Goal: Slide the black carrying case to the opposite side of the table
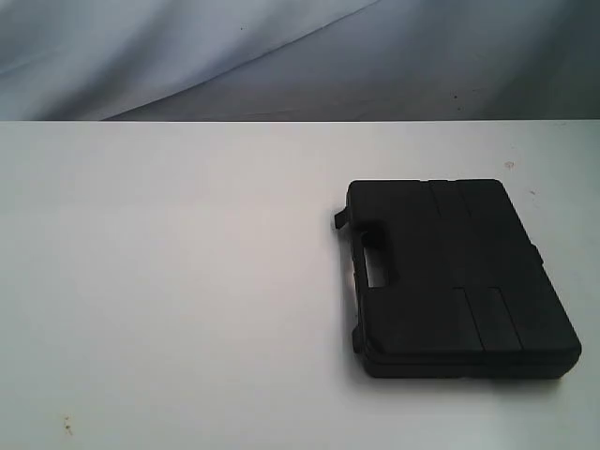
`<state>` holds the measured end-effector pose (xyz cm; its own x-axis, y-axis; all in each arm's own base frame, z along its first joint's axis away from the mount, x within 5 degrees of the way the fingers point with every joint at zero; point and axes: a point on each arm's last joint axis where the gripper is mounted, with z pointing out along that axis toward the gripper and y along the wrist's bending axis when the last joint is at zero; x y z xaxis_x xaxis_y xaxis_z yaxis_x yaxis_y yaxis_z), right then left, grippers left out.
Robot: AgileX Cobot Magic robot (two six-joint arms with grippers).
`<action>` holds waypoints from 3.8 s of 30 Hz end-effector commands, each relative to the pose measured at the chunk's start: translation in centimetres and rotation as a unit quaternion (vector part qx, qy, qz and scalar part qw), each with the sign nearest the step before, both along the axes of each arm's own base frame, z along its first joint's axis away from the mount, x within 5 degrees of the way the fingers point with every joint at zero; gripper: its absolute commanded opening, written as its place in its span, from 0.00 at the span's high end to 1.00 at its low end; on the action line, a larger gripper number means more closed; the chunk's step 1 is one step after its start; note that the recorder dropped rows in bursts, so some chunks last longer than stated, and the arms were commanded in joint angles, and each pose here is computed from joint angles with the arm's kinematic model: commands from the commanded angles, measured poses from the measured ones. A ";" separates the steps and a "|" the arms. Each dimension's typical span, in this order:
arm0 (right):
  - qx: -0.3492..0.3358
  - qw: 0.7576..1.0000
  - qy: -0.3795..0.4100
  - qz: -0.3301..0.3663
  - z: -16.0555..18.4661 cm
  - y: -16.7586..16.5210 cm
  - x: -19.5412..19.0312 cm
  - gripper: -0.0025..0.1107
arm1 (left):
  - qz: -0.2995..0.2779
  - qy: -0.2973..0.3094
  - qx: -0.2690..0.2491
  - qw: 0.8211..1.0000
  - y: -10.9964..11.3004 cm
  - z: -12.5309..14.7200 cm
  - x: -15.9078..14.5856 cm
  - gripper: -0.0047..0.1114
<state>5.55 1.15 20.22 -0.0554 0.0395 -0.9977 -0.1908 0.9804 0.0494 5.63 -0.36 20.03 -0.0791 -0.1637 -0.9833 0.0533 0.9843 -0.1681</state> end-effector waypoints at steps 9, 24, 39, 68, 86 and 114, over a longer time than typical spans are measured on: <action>-0.009 1.000 -0.006 0.002 0.0 0.0 0.0 0.98 | -0.001 -0.001 0.002 1.000 0.0 -0.1 0.0 0.96; 0.220 0.966 -0.134 -0.027 2.9 -1.0 -0.3 0.98 | -0.001 -0.001 0.002 1.000 0.0 -0.1 0.0 0.96; 0.121 0.989 0.011 0.082 15.1 1.6 0.5 0.98 | -0.001 -0.001 0.002 1.000 0.0 -0.1 0.0 0.96; -0.089 0.863 0.462 0.185 11.2 18.3 20.7 0.98 | -0.001 -0.001 0.002 1.000 0.0 -0.1 0.0 0.96; -0.112 0.779 0.611 0.083 1.6 23.2 25.5 0.84 | -0.001 -0.001 0.002 1.000 0.0 -0.1 0.0 0.96; -0.084 0.765 0.637 0.032 -4.5 24.3 27.1 0.65 | -0.001 -0.001 0.002 1.000 0.0 -0.1 0.0 0.96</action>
<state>32.31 25.19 15.79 -0.9879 -0.1294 -0.0858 -0.1383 0.9846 0.1072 5.63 -0.35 20.03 -0.0790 -0.1620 -0.9836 0.0532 0.9846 -0.1664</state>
